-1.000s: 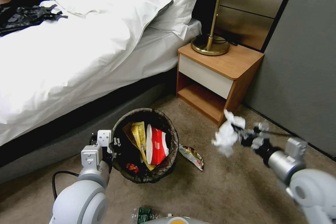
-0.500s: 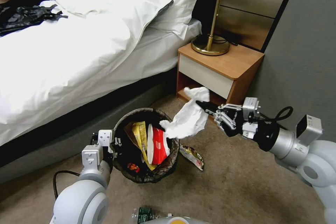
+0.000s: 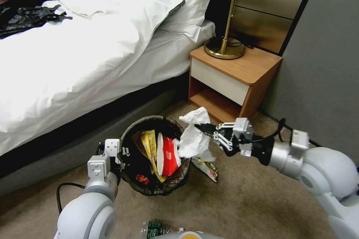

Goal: Pick up the trash bin, then pick up the garbage from the floor and place it into the trash bin.

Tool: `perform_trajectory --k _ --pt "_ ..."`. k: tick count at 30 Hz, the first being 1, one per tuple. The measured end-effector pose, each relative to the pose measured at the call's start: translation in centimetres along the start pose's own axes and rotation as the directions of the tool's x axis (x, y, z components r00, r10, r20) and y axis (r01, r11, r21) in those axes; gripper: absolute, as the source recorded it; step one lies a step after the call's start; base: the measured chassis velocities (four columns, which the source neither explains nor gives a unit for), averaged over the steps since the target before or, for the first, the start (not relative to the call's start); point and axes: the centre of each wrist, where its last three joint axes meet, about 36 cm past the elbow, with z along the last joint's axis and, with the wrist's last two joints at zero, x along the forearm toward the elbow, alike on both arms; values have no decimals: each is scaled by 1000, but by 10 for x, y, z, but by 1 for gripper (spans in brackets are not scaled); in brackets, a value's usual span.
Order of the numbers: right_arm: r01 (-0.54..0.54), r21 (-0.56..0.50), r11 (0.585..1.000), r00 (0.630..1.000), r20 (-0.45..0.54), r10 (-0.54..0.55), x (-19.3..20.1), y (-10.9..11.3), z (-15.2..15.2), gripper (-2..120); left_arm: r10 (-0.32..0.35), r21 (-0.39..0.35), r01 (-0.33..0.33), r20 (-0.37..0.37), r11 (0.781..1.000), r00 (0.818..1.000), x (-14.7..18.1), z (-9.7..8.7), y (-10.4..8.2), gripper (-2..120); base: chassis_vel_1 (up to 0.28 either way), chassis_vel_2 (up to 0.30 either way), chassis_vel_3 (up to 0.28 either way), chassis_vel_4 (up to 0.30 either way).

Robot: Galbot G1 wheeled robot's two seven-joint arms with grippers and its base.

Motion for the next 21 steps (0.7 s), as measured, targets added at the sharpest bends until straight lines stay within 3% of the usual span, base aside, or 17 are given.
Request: perform_trajectory --k 7,21 --pt "33 -33 999 999 -24 -34 -36 -20 8 0 -4 2 4 -1 1000 1000 0 0 0 0 0 0 0 0" --pt "92 -116 989 992 -77 -101 -98 -19 30 0 -13 4 13 -11 1000 1000 -4 3 1 0 0 0 0 0"
